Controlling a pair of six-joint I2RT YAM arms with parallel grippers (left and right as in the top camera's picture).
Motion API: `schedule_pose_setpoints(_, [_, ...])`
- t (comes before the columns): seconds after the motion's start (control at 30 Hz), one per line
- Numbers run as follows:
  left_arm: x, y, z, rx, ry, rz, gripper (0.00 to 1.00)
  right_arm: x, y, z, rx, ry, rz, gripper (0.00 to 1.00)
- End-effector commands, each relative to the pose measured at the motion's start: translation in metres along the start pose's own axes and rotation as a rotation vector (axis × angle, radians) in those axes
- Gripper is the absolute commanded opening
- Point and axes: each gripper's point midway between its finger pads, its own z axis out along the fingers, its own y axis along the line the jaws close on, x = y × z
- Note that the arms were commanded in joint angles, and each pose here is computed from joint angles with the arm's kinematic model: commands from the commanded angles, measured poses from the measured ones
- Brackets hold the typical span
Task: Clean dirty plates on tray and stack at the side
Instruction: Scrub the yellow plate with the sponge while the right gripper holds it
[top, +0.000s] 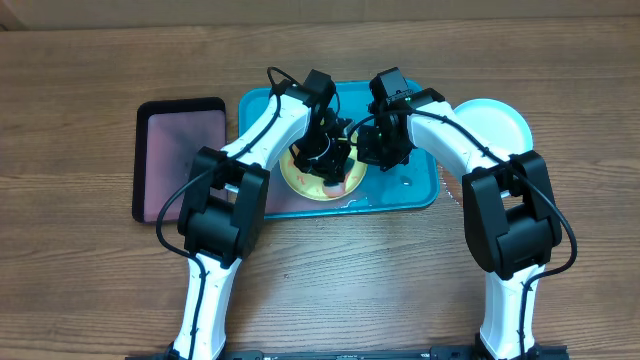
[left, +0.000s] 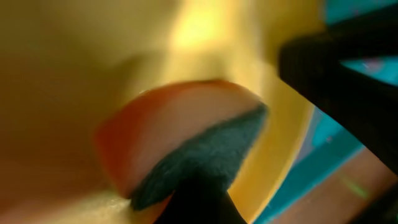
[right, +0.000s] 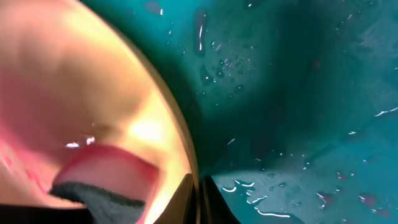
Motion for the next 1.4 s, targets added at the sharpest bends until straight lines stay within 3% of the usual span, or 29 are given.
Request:
schedule_pose_setpoints(0.0, [0.000,0.076,-0.004,-0.423,-0.061,-0.274,0.04,0.004,0.001,0.008,0.005,0.017,0.005,0.04])
schedule_pose_setpoints(0.1, [0.005,0.119,-0.032,-0.713,-0.174,-0.479,0.04,0.004,0.001,0.008,0.005,0.016,0.004,0.04])
schedule_pose_setpoints(0.2, [0.009,0.136,-0.049,-0.842,-0.254,-0.604,0.04,0.004,0.001,0.008,0.005,0.016,0.004,0.04])
schedule_pose_setpoints(0.37, [0.007,0.144,-0.060,-0.907,-0.326,-0.667,0.04,0.005,0.001,0.008,0.006,0.017,0.002,0.04])
schedule_pose_setpoints(0.5, [-0.007,0.146,-0.062,-0.908,-0.376,-0.623,0.04,0.006,0.000,0.008,0.009,0.023,0.004,0.04])
schedule_pose_setpoints(0.63, [-0.027,0.127,-0.042,-0.763,-0.308,-0.406,0.04,0.007,0.000,0.008,0.010,0.027,0.005,0.04])
schedule_pose_setpoints(0.9, [-0.037,0.027,0.008,-0.151,-0.134,0.147,0.04,0.007,0.000,0.008,0.010,0.027,0.001,0.04])
schedule_pose_setpoints(1.1, [-0.013,-0.016,0.011,0.107,-0.054,0.263,0.04,0.007,0.000,0.008,0.010,0.027,0.001,0.04])
schedule_pose_setpoints(1.37, [-0.015,-0.018,0.009,0.126,-0.062,0.262,0.04,0.007,0.000,0.008,0.011,0.028,0.000,0.04])
